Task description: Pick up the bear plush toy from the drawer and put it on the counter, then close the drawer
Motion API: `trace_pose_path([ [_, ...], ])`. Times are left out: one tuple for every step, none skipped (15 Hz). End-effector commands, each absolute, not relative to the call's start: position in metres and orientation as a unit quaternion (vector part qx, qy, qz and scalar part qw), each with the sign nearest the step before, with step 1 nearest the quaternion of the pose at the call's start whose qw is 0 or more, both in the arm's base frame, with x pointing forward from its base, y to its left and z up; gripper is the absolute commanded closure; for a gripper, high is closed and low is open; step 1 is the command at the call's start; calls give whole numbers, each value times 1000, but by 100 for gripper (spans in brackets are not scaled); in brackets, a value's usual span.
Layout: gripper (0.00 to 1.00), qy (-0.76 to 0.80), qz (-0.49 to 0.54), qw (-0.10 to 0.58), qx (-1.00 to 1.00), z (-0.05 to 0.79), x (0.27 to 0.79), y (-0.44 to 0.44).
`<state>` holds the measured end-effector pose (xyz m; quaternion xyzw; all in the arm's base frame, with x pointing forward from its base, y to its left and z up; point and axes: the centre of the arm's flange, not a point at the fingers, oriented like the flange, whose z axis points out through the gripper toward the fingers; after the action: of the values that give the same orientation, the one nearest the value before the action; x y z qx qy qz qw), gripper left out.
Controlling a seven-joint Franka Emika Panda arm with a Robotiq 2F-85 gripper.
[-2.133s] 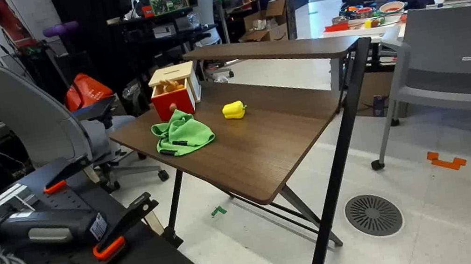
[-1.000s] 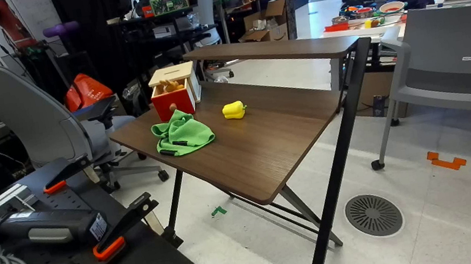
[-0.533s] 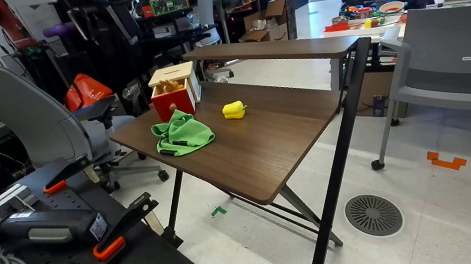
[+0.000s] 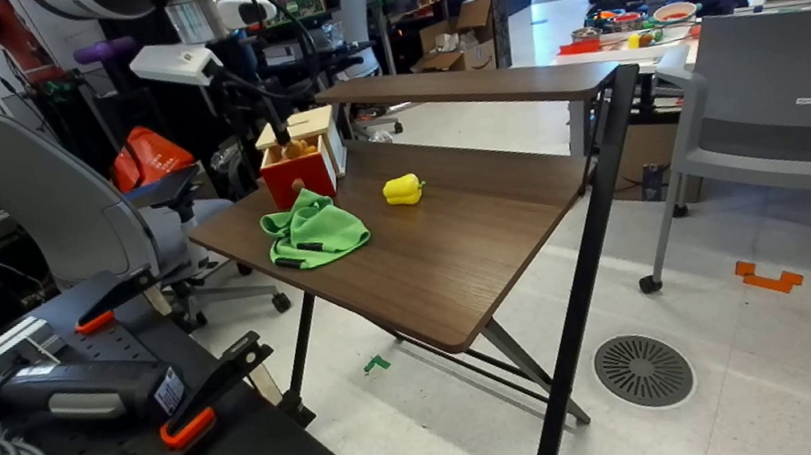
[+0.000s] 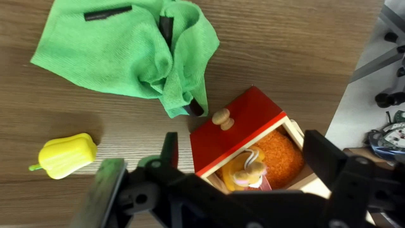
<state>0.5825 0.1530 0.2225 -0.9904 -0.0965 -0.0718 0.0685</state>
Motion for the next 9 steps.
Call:
trace_pose_path([
  [0,-92,-74,81,-990,205,628,179],
  [0,-92,-72,85,-989,201,633,184],
  [0,-93,-74,87,-989,198,638,189],
  [8,-94,-77,89,-989,196,642,193],
  [26,-99,-80,91,-988,194,645,196],
  [34,-100,-82,93,-987,193,648,199],
  [42,-99,-83,95,-987,193,650,201],
  [51,-98,-84,95,-987,193,653,201],
  [58,-95,-86,94,-987,192,655,200],
])
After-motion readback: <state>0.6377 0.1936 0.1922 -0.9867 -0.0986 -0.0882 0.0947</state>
